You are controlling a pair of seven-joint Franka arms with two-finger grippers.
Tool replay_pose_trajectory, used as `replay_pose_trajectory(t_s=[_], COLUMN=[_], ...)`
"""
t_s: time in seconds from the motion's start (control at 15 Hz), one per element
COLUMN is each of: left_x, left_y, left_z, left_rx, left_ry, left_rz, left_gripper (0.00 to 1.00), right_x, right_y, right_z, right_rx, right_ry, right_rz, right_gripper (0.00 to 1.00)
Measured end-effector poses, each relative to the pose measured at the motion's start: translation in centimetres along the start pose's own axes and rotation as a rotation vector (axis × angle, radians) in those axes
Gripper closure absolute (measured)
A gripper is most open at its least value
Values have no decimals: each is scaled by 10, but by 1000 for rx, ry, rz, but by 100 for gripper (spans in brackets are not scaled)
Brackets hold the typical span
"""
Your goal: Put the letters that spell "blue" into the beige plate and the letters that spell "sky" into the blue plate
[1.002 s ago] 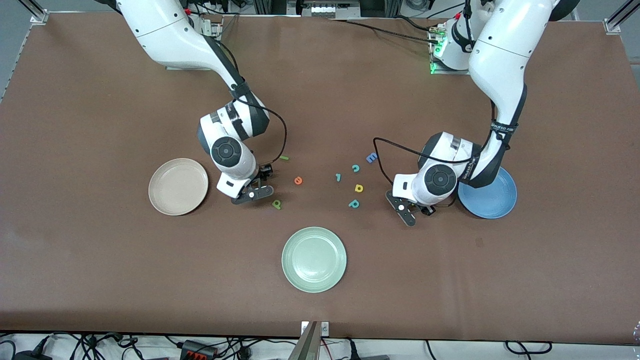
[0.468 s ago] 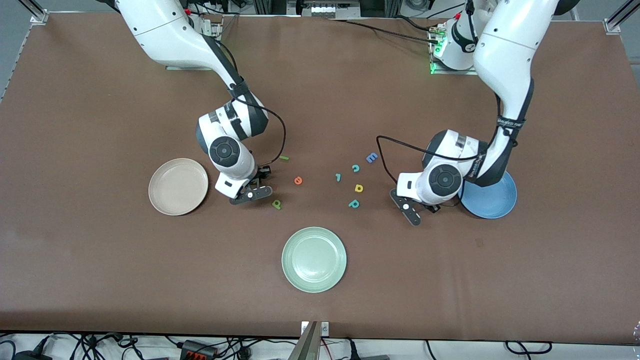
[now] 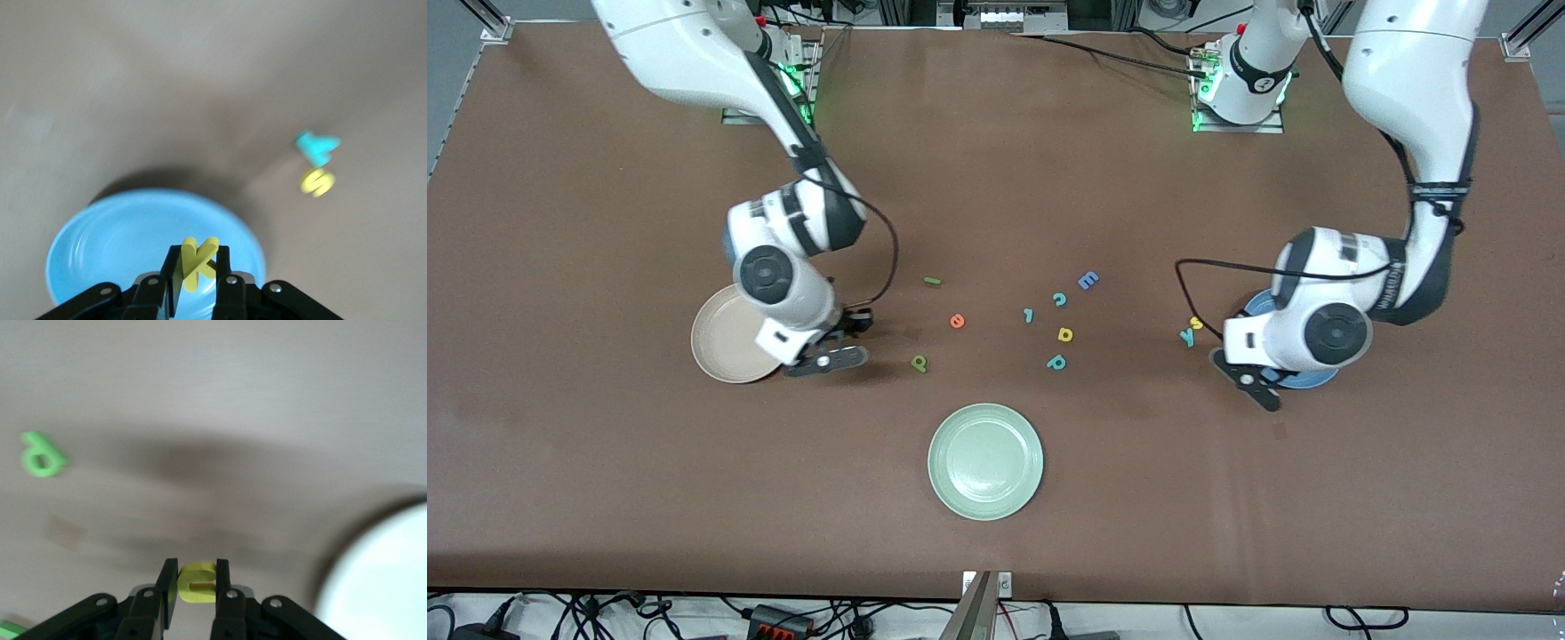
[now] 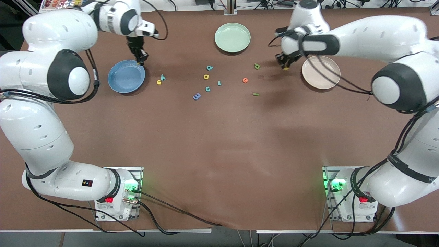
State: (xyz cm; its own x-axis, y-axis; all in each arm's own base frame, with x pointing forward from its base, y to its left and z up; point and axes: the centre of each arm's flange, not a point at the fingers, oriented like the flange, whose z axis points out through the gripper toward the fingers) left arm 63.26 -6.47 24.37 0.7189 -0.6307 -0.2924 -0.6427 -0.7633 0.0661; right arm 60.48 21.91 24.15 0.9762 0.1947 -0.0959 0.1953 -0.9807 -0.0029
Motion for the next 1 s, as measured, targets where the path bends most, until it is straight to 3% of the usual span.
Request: replay_pose_trajectory(t_s=[0.07, 0.33, 0.47, 0.6, 0.8, 1.0], left_x=[-11, -10, -1, 13, 43, 65], left_y=[-12, -7, 5, 27, 77, 102], left_z=[8, 12, 7, 0, -2, 23], left_rx=[-14, -23, -18, -21, -33, -45], left_ry=[-8, -11, -1, 12, 44, 71], left_rz=[-14, -6, -19, -109, -334, -468], left_gripper=[71, 37, 19, 2, 0, 0], right_x=[0, -15, -25, -31, -32, -31], right_y=[31, 129, 143, 143, 145, 152], right_z=[-7, -2, 12, 28, 50, 50], right_rx=[2, 26, 32, 33, 32, 34], right_ry=[-24, -139, -175, -194, -205, -198], right_rz=[10, 38, 49, 49, 52, 63], right_gripper=[74, 74, 74, 74, 73, 52])
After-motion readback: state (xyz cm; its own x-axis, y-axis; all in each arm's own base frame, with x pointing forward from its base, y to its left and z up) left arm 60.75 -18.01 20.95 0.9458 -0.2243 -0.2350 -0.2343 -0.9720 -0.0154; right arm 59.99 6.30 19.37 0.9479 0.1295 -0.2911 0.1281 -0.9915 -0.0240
